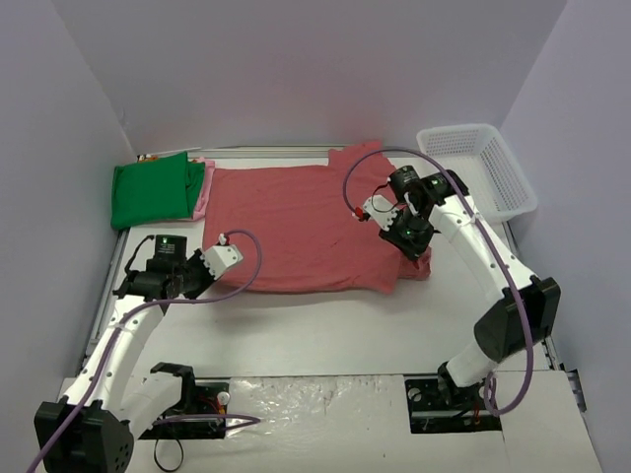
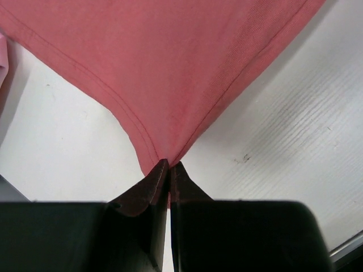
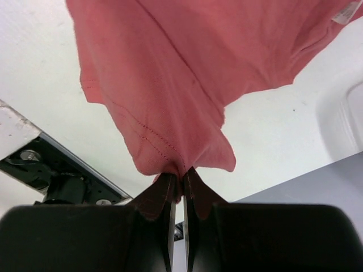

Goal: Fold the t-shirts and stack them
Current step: Grap the side of the flattened tshirt closest away from the robot with both arms, then fold the flattened tshirt in 1/3 of the way

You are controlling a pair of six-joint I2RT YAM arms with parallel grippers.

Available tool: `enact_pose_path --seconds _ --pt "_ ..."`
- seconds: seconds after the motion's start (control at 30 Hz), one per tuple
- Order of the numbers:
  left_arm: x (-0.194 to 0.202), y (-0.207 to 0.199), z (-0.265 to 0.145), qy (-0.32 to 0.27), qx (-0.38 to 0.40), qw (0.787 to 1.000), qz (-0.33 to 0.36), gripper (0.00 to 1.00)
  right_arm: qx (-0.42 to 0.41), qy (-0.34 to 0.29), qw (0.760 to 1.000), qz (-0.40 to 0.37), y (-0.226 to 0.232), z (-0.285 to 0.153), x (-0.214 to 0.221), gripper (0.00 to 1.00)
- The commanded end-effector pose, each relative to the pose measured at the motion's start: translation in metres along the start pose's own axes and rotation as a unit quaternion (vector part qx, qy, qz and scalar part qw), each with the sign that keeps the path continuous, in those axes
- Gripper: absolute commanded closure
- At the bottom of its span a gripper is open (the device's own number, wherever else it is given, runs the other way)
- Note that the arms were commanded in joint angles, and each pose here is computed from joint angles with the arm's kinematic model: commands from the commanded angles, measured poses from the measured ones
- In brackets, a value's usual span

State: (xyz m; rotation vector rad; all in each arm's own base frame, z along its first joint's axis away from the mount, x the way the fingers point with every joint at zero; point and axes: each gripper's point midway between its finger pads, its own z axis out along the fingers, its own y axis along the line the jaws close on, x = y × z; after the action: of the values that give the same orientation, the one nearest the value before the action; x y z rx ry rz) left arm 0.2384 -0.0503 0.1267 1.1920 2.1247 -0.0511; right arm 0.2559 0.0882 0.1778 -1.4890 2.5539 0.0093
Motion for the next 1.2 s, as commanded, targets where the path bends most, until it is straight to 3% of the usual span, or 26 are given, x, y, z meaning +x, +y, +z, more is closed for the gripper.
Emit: enact_pose_path --seconds 0.0,0.63,1.17 --pt "-0.015 0.021 -0.007 -0.004 -0.029 1.0 -0.004 0.98 0.007 0.035 0.999 -0.001 -0.02 -0.001 0.003 1.0" --pt "-0.026 0.069 0.031 0.053 0.001 0.999 0.007 0.98 0.054 0.029 0.998 0.018 -0.119 0.027 -0.064 1.0" --pt "-0.007 0.104 0.08 0.103 0.046 0.993 -0.025 0.98 0.069 0.075 0.995 -0.02 -0.17 0.103 -0.095 1.0"
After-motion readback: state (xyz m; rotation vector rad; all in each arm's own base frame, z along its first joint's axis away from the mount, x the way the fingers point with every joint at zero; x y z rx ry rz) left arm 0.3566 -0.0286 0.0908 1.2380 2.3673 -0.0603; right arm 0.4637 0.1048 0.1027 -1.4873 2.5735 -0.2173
